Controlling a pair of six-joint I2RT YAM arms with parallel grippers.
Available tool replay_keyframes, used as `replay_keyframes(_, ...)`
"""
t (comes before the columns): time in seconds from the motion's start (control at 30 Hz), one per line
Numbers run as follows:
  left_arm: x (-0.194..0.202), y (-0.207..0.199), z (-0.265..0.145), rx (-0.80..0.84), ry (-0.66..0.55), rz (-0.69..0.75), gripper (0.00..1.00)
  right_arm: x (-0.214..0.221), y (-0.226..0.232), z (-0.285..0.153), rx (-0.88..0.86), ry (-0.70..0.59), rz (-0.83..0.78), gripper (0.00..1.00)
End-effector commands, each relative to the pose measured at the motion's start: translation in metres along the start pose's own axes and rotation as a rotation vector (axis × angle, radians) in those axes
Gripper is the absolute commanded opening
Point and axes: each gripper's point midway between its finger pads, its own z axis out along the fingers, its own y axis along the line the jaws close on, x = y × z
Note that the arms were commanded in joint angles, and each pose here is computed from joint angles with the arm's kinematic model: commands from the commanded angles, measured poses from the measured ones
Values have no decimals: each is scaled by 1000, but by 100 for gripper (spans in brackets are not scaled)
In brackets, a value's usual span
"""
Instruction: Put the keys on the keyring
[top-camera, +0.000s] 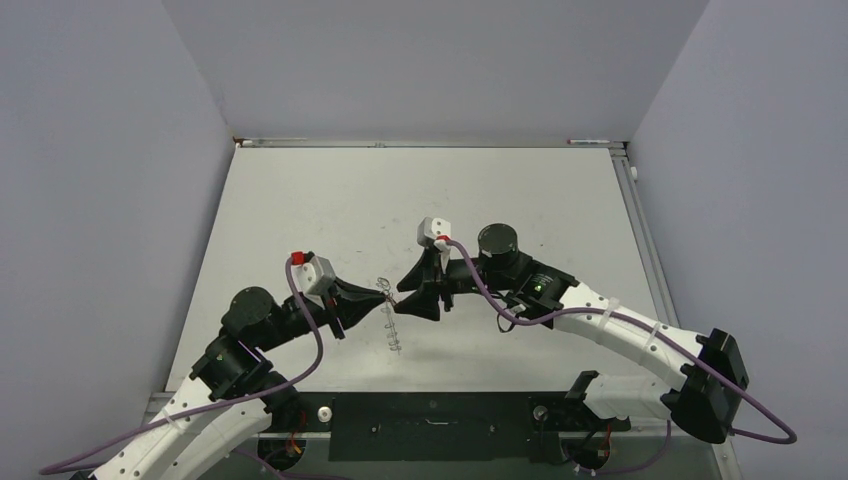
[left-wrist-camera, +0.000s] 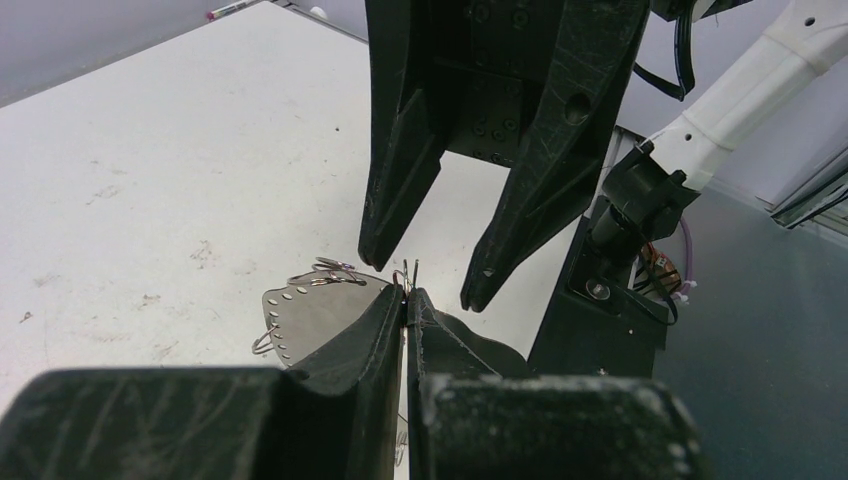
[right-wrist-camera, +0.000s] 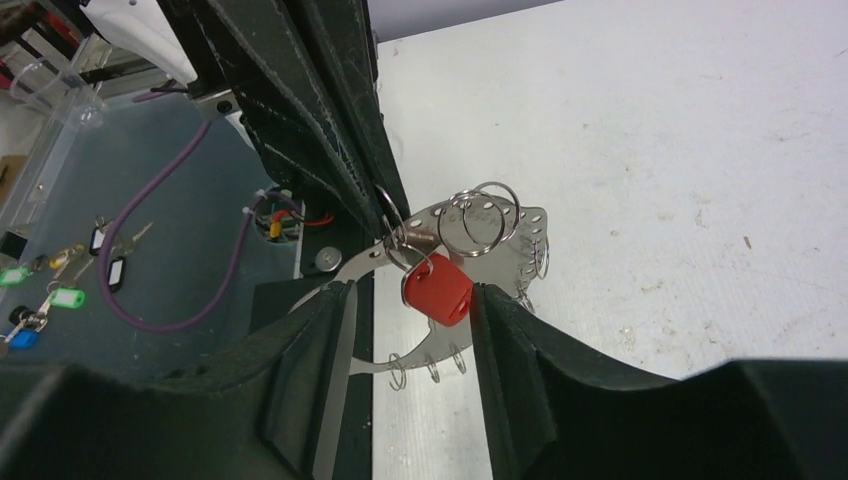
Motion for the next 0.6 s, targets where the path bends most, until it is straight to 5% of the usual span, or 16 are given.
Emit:
replay_keyframes(0.0, -26, -12, -1, 54, -91, 44, 0, -25, 5, -15, 25, -99, -118, 49)
replay_keyframes(0.2, -30, -16, -4, 69, -108, 48, 0, -30, -3, -24, 150, -186, -203, 66)
replay_keyframes(0.43, -32, -19, -6, 83, -120, 49, 0, -49, -7, -35, 248, -270, -190, 67)
replay_keyframes(0.47, -32, -20, -6, 88, -118, 48, 0, -50, -6, -37, 248, -285, -187, 78)
replay_keyframes(0.57, -31, -19, -5, 86, -120, 46, 0, -49, 2, -36, 212, -299, -206, 82)
